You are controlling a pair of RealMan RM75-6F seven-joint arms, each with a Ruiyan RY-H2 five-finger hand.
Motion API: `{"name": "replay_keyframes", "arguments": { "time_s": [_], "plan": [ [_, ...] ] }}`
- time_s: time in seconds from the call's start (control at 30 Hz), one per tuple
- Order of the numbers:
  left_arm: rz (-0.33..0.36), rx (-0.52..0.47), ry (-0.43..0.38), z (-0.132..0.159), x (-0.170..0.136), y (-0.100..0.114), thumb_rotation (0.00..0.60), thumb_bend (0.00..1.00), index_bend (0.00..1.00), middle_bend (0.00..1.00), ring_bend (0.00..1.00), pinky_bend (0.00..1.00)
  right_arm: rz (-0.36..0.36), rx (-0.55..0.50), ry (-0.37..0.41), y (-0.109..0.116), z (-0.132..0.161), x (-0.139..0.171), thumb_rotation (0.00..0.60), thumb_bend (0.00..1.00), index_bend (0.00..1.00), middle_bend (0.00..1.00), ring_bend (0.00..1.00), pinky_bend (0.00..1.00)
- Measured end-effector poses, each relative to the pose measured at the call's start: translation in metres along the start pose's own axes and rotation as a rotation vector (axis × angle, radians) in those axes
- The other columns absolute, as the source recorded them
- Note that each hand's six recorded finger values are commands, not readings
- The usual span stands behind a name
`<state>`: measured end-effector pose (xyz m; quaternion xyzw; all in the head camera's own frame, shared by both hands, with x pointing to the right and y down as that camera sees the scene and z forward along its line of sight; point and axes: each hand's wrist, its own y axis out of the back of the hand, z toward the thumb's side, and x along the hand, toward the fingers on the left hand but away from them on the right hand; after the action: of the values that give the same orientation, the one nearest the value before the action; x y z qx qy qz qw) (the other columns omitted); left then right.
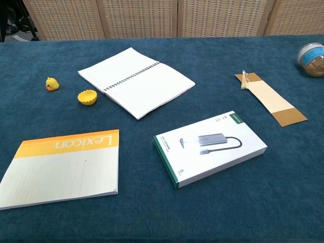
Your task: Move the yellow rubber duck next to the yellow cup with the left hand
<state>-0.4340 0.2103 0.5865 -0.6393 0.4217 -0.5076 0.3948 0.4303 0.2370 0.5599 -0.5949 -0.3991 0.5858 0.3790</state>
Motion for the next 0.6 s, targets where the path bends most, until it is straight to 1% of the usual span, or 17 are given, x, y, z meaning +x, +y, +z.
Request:
{"name": "replay_keyframes", "arguments": {
  "time_s": [0.6],
  "plan": [
    [-0.008,0.0,0.0,-0.0013,0.0015,-0.0014,0.6,0.0,0.0,0.0,0.0,0.0,0.002,0.003,-0.003,-0.0005,0.0006,-0.0016,0.6,0.0,0.0,0.0,0.0,0.0]
  ]
}}
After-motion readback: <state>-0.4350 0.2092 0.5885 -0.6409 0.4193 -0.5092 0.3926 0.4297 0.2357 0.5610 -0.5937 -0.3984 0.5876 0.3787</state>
